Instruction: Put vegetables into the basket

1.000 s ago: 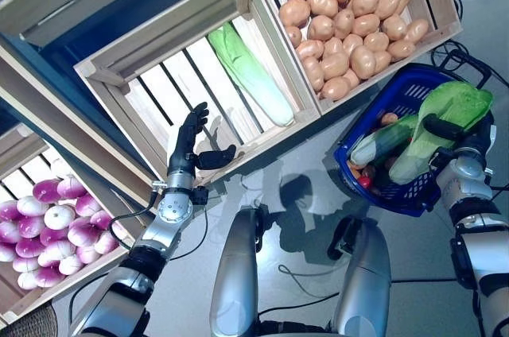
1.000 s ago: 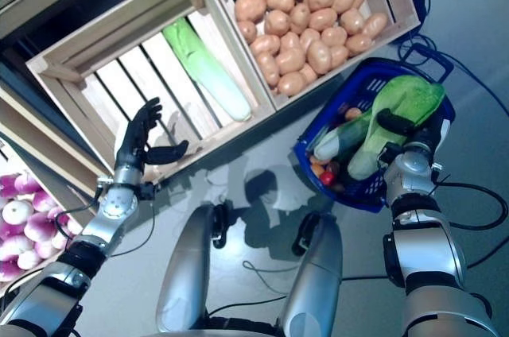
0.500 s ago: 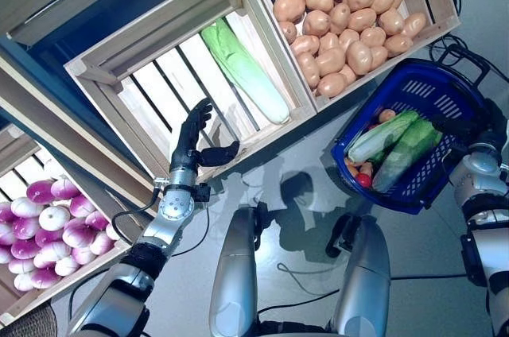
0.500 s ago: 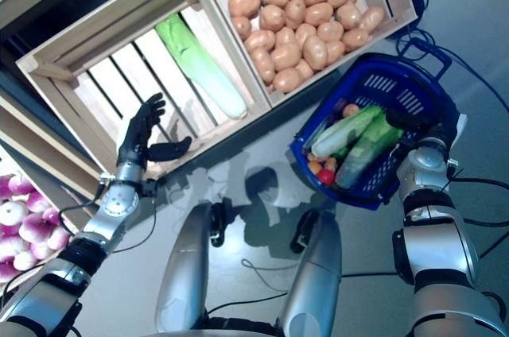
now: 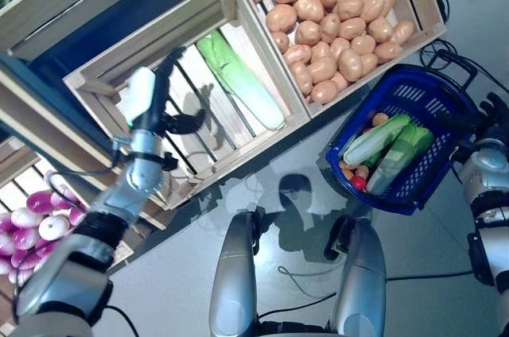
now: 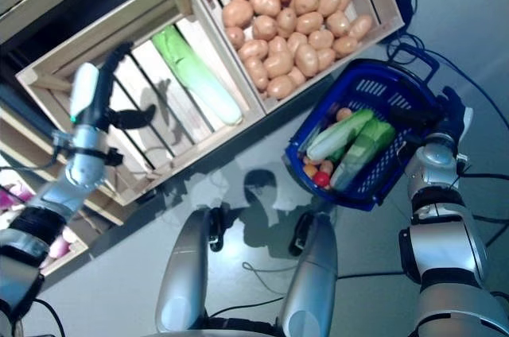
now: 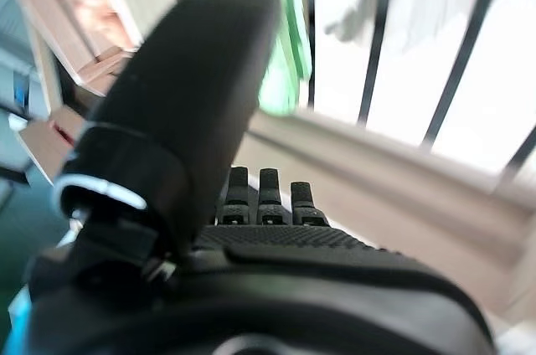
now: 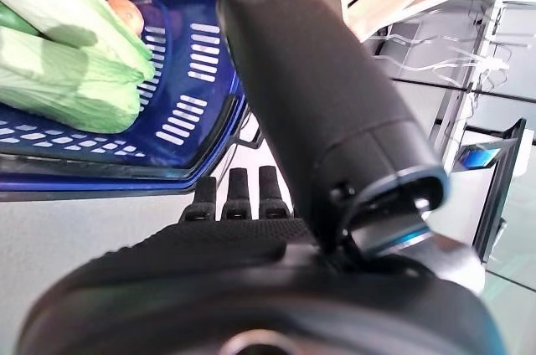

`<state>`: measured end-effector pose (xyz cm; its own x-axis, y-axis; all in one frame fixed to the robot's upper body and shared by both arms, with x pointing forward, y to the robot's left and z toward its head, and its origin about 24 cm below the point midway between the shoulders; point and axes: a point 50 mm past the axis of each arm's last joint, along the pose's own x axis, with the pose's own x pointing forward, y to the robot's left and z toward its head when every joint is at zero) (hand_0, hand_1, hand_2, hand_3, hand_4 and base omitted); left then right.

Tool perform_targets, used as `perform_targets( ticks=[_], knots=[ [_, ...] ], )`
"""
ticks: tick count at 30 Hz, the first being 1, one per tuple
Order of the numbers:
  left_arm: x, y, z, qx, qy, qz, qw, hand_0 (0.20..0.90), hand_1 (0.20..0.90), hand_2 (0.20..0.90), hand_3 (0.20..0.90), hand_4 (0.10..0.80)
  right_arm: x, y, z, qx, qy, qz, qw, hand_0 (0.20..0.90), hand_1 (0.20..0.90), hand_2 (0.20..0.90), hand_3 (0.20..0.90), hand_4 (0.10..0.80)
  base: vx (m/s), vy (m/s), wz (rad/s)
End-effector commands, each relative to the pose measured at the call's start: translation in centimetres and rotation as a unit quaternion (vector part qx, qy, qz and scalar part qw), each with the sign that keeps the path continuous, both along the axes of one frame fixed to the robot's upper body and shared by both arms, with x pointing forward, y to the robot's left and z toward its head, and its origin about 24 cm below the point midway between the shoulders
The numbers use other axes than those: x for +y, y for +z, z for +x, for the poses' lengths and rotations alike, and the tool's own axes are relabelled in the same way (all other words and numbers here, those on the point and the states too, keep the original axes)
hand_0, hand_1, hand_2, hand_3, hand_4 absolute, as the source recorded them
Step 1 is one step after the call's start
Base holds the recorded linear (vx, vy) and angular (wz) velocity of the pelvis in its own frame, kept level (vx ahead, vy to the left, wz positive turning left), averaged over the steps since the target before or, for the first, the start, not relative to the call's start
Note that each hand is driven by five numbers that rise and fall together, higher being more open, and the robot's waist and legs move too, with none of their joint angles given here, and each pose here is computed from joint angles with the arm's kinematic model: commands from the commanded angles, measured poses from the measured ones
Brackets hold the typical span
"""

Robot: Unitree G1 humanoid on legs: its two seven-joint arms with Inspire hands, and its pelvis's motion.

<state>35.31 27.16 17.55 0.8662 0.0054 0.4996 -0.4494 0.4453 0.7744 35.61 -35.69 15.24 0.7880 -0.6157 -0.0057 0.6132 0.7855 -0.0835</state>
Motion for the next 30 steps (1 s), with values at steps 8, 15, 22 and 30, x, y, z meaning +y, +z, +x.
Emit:
perform_targets(
  ticks=[8,15,22,30],
  knots=[
    [1.4,5.5,2.0,-0.044,0.081,0.209,0.973,0.9,0.9,0.9,0.9,0.8,0.0,4.0,0.9,-0.04,0.035,-0.041,0.998,0.9,0.9,0.9,0.9,0.8,-0.001,0.079,-0.1],
    [1.2,5.1,3.1,0.011,0.116,0.313,0.943,0.9,0.9,0.9,0.9,0.8,2.0,4.7,2.0,-0.056,0.088,-0.053,0.993,0.9,0.9,0.9,0.9,0.8,0.009,0.09,-0.14],
    [1.0,6.4,3.5,0.009,0.129,0.352,0.927,0.9,0.9,0.9,0.9,0.8,2.1,5.1,2.1,-0.07,0.092,-0.047,0.992,0.9,0.9,0.9,0.9,0.8,-0.023,0.028,-0.1],
    [-0.1,8.1,4.0,-0.019,0.138,0.437,0.888,0.9,0.9,0.9,0.9,0.8,2.4,5.3,2.3,-0.076,0.1,-0.03,0.992,0.9,0.9,0.9,0.9,0.8,-0.042,0.017,-0.03]
  ],
)
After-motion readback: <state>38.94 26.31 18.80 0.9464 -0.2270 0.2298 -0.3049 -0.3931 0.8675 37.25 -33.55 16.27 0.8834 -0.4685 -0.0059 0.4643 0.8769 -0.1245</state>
